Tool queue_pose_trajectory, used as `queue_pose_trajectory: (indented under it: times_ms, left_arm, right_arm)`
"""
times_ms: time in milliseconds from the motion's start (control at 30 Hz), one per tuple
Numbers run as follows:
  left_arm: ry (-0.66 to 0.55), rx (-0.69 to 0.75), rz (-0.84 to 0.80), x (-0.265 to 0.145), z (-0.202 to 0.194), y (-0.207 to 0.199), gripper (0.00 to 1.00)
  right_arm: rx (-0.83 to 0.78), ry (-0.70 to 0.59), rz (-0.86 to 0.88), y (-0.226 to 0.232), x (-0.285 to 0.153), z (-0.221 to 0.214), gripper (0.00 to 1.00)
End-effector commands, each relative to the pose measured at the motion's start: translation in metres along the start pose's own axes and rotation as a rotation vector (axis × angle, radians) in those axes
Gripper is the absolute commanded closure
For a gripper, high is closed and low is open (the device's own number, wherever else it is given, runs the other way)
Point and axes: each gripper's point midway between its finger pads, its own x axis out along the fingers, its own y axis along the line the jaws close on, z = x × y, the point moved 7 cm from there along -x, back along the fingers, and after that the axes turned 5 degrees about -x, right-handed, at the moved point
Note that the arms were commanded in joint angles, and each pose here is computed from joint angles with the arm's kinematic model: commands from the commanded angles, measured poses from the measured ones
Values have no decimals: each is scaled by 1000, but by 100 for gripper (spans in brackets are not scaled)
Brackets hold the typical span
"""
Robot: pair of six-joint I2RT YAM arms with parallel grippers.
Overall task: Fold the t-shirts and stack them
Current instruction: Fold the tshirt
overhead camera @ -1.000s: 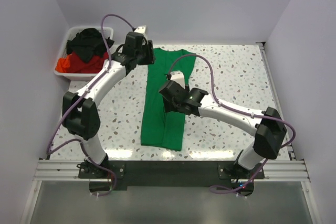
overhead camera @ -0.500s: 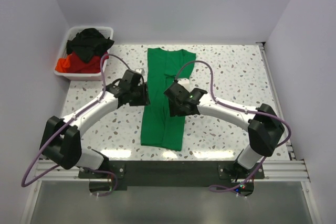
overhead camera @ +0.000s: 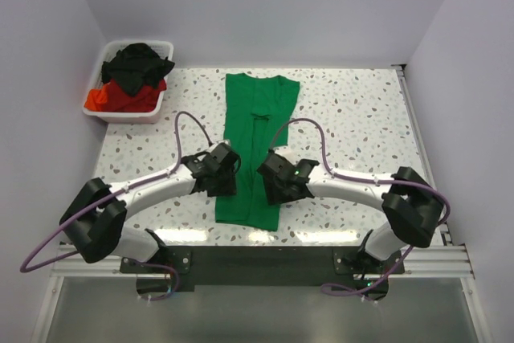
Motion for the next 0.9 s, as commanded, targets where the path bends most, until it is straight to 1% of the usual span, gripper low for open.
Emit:
queue_pose_trajectory:
  times_ms: [0,100,300,433,533,667,867]
  left_arm:
    - [-18,-74,-1,-2,-19,2,54]
    - [-34,-59,-39,-9,-21,-3,53]
    - [-17,7,-18,-5,-33,1,54]
    - [6,12,5,-1,-46,10,54]
    - [16,9,33,2,-59,20,54]
    - [41,-4,90,6,-79,43,54]
    - [49,-27,165,8,-89,61,53]
  right_arm:
    - [23,-62,87,8,-9,-4,36]
    - [13,-67,90,14,-11,-11,36]
    - [-27,-69,85,33,-11,-21,37]
    - [-46,-24,65,40,-5,-39,37]
    - [-48,-21,58,39,-6,-49,37]
    - [-26,-7,30,24,-7,-62,38]
    - [11,-4,-9,4,-10,-77,38]
